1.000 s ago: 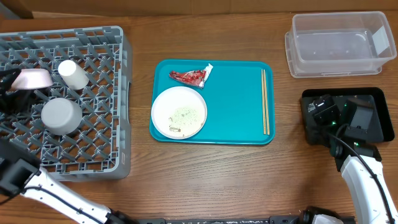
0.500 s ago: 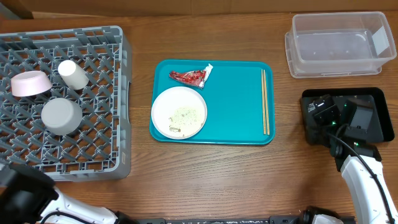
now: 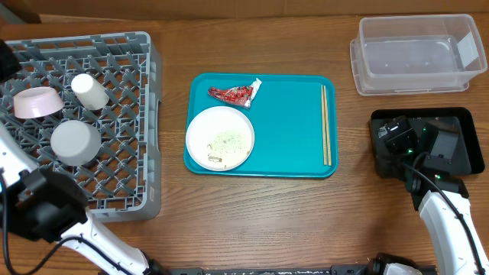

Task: Sort waste into correct bins and load items into the dishwasher
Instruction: 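Lower the pink saucer onto the rack and open the left gripper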

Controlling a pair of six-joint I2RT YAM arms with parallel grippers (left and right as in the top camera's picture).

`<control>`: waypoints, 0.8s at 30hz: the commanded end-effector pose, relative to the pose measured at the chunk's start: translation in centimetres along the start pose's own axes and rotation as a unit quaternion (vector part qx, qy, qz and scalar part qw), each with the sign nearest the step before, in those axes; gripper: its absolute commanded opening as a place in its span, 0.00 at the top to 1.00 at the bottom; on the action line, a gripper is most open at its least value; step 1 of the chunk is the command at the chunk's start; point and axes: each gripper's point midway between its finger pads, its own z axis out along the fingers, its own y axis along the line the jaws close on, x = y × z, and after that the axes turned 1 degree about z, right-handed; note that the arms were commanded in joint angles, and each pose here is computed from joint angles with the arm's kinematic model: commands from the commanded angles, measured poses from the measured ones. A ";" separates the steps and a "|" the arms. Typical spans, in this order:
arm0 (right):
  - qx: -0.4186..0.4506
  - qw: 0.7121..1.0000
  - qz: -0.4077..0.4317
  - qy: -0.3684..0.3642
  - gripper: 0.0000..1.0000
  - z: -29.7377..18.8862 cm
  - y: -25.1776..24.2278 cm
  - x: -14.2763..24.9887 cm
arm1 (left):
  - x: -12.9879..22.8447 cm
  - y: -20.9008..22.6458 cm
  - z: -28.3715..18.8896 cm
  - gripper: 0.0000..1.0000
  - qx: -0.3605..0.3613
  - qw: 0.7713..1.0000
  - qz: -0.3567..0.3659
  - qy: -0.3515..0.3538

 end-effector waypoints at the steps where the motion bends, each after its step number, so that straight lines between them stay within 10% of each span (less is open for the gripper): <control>1: -0.015 1.000 -0.002 -0.013 0.00 -0.5 1.1 -1.0 | 2.0 3.4 4.1 0.96 -0.090 0.995 -0.007 0.047; 14: -0.015 1.000 -0.002 -0.013 0.00 -0.5 1.1 -1.0 | 8.6 6.4 14.3 0.96 -0.117 0.980 -0.016 0.158; 24: -0.015 1.000 -0.002 -0.013 0.00 -0.5 1.2 -1.0 | 8.4 6.2 11.4 0.96 -0.130 0.977 -0.042 0.163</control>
